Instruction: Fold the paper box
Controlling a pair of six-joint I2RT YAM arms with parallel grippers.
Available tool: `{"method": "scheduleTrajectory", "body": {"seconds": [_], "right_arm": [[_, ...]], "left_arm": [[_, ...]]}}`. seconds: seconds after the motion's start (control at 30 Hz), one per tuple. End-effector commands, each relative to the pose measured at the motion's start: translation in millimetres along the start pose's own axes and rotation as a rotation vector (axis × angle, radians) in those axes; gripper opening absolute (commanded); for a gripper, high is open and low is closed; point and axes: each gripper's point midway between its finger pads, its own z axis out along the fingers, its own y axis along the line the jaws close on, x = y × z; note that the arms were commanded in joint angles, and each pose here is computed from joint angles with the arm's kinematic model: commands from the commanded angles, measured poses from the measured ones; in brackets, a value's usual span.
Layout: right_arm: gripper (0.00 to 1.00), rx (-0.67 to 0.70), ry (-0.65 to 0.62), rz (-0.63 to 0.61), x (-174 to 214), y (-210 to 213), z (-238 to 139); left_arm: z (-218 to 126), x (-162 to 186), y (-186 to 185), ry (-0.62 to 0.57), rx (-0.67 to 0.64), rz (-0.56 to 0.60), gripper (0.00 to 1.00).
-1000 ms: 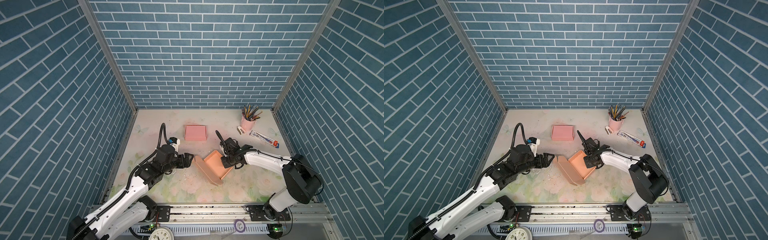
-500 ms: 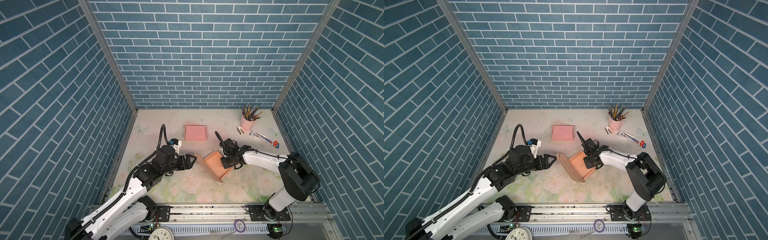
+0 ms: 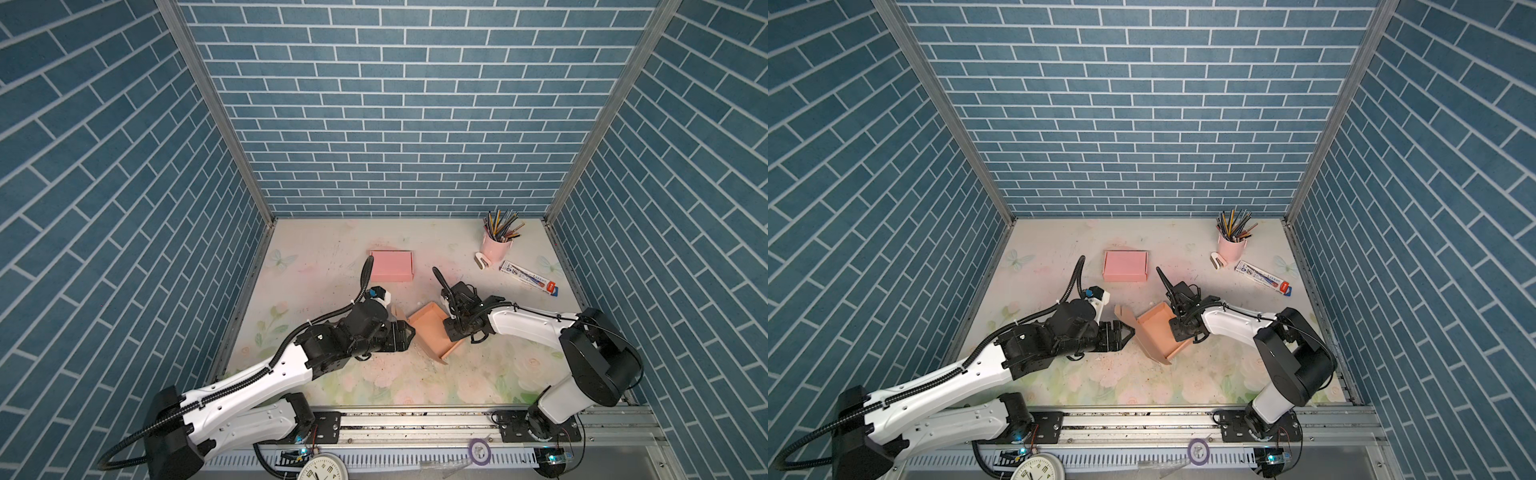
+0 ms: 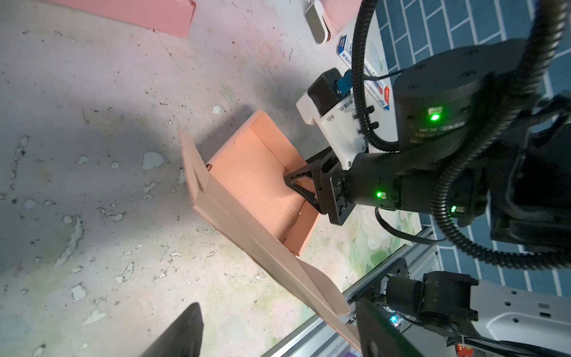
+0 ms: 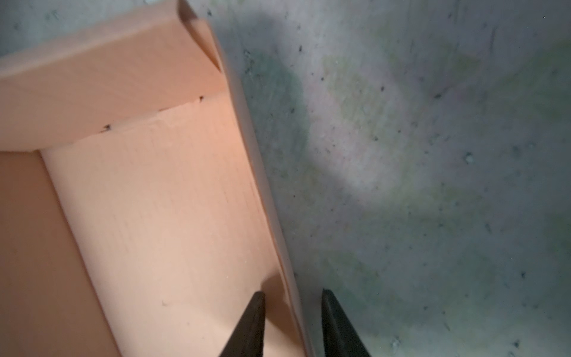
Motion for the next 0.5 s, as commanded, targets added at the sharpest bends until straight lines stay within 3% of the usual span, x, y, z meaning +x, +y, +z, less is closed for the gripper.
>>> {"method": "scheduleTrajectory", "body": {"seconds": [0.0,0.33,0.47], "right_arm": [[0.34,-0.019,-0.029,0.023,-3,2,-8],[0.37,-0.05,-0.083,0.038,-4,7,-25],[0.39,-0.039,-0.109,0.041,-4,5,-35]], "left_arm": [[1,-5,1,-0.051,-0.034,-0.046,0.73],[3,-12,6,-0.111,-0.036,-0.094,0.34],[6,-11,13,-0.118,-0.054,-0.122,0.26]]}}
